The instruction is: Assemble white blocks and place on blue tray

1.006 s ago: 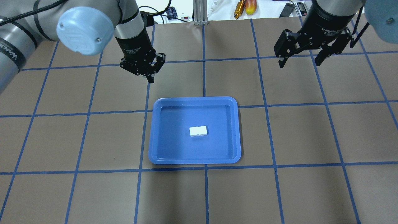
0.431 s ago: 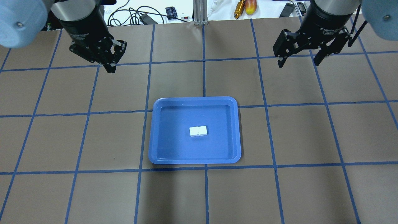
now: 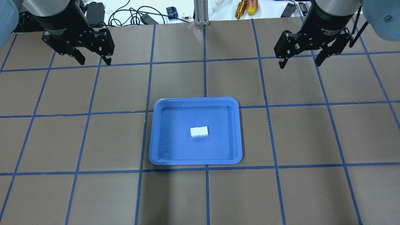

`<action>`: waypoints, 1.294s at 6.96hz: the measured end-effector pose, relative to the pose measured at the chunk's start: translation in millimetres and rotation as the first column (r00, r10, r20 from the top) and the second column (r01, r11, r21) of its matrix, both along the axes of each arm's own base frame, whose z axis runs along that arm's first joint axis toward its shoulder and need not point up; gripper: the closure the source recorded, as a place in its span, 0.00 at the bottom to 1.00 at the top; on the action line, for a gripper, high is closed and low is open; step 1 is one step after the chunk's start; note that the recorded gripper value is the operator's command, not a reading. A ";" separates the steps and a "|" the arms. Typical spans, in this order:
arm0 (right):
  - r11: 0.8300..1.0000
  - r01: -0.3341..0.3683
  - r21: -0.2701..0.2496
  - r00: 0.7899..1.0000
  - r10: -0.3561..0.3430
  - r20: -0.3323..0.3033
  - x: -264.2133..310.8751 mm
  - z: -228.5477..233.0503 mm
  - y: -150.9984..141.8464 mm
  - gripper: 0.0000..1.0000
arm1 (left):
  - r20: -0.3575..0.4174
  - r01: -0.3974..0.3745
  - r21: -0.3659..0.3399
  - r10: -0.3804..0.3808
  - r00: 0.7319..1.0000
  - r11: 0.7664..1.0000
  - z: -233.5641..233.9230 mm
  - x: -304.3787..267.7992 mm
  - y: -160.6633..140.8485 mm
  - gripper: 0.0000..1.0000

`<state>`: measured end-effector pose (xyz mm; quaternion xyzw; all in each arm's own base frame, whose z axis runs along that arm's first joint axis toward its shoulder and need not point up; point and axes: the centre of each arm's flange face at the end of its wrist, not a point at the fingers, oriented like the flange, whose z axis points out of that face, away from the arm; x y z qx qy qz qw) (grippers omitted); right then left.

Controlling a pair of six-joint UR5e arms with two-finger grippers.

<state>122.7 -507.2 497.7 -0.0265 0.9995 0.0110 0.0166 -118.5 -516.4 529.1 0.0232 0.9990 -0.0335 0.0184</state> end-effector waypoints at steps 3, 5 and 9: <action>1.000 -0.016 -0.004 1.000 0.016 -0.010 7.0 -1.1 0.2 0.00 | -0.003 0.002 -0.013 -0.002 1.000 1.000 -5.7 -3.5 1.4 0.00; 1.000 -0.017 -0.007 1.000 0.017 -0.010 7.4 -1.0 -0.1 0.00 | -0.004 0.002 -0.011 -0.002 1.000 1.000 -7.1 -4.0 2.0 0.00; 1.000 -0.017 -0.008 1.000 0.017 -0.011 7.5 -0.9 -0.2 0.00 | -0.006 -0.003 -0.009 0.003 1.000 1.000 -8.3 -4.9 2.2 0.00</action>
